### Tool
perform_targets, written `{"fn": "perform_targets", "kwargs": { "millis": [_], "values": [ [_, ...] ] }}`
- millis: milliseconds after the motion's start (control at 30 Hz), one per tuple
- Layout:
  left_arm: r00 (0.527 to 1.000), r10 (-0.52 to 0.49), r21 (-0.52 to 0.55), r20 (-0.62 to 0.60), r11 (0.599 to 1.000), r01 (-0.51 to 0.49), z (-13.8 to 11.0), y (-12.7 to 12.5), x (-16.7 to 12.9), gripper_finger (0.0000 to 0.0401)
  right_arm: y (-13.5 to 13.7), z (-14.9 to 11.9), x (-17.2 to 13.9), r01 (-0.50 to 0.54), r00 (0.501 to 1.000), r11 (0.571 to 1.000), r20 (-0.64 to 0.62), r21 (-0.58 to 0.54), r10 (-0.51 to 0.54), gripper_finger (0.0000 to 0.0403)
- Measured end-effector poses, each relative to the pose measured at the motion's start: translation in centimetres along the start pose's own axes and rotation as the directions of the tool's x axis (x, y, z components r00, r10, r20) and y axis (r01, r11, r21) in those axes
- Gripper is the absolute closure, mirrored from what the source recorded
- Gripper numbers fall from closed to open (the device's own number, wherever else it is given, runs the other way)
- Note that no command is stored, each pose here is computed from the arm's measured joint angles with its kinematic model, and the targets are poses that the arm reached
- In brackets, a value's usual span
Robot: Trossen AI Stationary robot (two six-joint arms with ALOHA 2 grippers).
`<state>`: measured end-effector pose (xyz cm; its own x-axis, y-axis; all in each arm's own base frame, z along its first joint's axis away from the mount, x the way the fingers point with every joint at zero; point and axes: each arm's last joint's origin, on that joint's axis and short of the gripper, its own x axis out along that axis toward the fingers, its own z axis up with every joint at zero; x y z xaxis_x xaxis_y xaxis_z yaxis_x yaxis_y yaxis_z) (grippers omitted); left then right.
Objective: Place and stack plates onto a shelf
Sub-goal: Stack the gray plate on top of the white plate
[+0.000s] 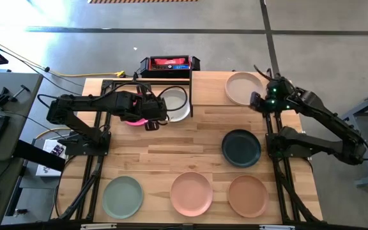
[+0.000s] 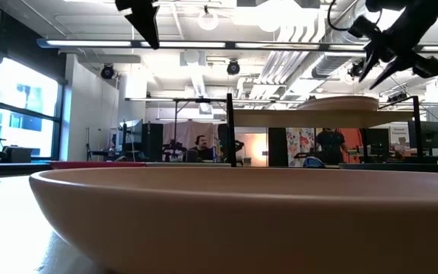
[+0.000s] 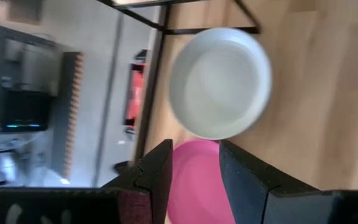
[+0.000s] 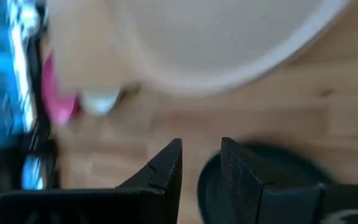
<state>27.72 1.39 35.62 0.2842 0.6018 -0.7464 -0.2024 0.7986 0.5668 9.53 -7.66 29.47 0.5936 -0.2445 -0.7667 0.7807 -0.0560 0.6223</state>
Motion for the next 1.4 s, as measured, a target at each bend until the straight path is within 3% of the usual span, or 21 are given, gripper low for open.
{"fn": "perform_targets", "kwargs": {
  "millis": [133,333,633,933,1300,1400],
  "values": [
    [0.995,-0.102,-0.038,-0.001,0.994,0.101,0.0,-0.3,0.0,0.0282,0.5,-1.0,0.1,-0.069,0.989,0.994,-0.14,-0.086,0.056,0.0312],
    [0.992,-0.126,-0.043,-0.015,0.991,0.126,-0.1,-0.7,0.5,0.0282,1.2,-2.9,0.3,-0.109,0.967,0.973,-0.249,-0.205,0.056,0.0312],
    [0.967,-0.217,-0.143,-0.136,0.97,0.198,-1.6,-2.0,3.5,0.0282,1.6,-5.3,0.2,-0.13,0.957,0.924,-0.29,-0.361,0.021,0.0312],
    [0.874,-0.425,-0.349,-0.234,0.876,0.333,-3.3,-4.5,4.8,0.0282,1.7,-6.1,0.2,-0.121,0.97,0.876,-0.245,-0.467,0.003,0.0312],
    [0.75,-0.507,-0.206,-0.424,0.861,0.465,-7.6,-10.8,5.2,0.0282,1.7,-6.1,0.2,-0.139,0.971,0.817,-0.238,-0.559,0.003,0.0312],
    [0.742,-0.495,-0.146,-0.452,0.861,0.486,-8.6,-12.2,4.8,0.0282,1.7,-6.1,0.2,-0.144,0.971,0.8,-0.237,-0.582,0.002,0.0312]
  ]
}}
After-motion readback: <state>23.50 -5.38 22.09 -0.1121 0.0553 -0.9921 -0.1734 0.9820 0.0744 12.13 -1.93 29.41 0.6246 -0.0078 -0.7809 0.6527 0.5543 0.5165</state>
